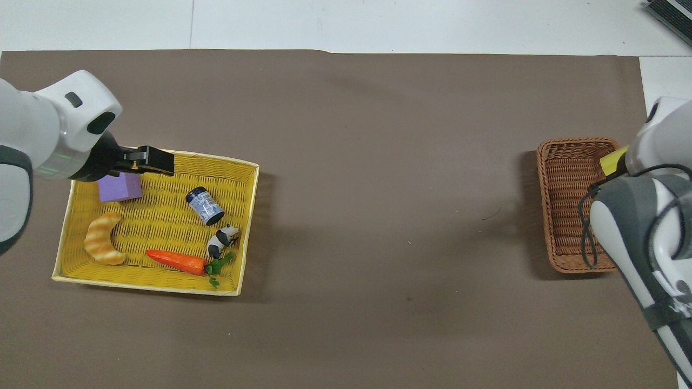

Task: Move tape to another basket
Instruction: 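Release the tape from the left gripper and withdraw it toward rest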

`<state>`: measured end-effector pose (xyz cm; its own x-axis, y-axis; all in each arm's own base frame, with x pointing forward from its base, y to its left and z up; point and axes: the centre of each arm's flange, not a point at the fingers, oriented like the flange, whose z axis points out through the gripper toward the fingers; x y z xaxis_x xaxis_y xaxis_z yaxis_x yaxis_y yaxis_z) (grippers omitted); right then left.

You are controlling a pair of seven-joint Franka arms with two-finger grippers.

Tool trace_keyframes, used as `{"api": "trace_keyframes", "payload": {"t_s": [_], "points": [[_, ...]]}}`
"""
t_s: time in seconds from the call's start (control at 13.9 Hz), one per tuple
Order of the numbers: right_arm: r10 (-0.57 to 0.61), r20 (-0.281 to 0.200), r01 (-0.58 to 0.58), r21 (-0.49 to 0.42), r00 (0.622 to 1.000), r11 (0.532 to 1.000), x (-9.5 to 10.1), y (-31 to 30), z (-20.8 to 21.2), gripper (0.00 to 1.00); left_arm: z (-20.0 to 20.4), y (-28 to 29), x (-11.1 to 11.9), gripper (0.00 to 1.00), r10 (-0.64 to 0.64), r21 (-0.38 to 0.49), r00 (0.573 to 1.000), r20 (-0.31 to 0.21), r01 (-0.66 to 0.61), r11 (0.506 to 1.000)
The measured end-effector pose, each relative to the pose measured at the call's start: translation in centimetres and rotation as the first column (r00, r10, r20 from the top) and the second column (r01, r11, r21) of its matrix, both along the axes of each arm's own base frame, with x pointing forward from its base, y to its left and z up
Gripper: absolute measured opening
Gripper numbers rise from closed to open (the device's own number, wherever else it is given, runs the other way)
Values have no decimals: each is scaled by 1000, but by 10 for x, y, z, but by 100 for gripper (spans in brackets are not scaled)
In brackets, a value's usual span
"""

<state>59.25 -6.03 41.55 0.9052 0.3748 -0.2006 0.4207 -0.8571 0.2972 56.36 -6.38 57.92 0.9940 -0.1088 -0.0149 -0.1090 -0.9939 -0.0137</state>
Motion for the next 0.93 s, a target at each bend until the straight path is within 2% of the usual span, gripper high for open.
{"api": "trace_keyframes", "payload": {"t_s": [0.22, 0.57, 0.79, 0.86, 0.93], "points": [[-24, 23, 24, 15, 999, 1000, -6, -5, -29, 0, 3, 23, 0, 100, 6, 1, 1000, -12, -6, 1000], [-50, 10, 49, 30, 999, 998, -8, -9, -66, 0, 5, 33, -1, 100, 19, 2, 1000, -18, -19, 1000], [-52, 12, 52, 43, 999, 998, -16, -16, -84, 0, 13, 35, -6, 100, 23, 5, 1000, -12, -23, 1000], [-56, 13, 55, 46, 998, 997, -19, -18, -88, 1, 15, 35, -7, 100, 24, 6, 1000, -17, -23, 1000], [-61, 14, 60, 47, 998, 997, -19, -18, -89, 8, 15, 35, -9, 100, 24, 7, 999, -22, -24, 1000]]}}
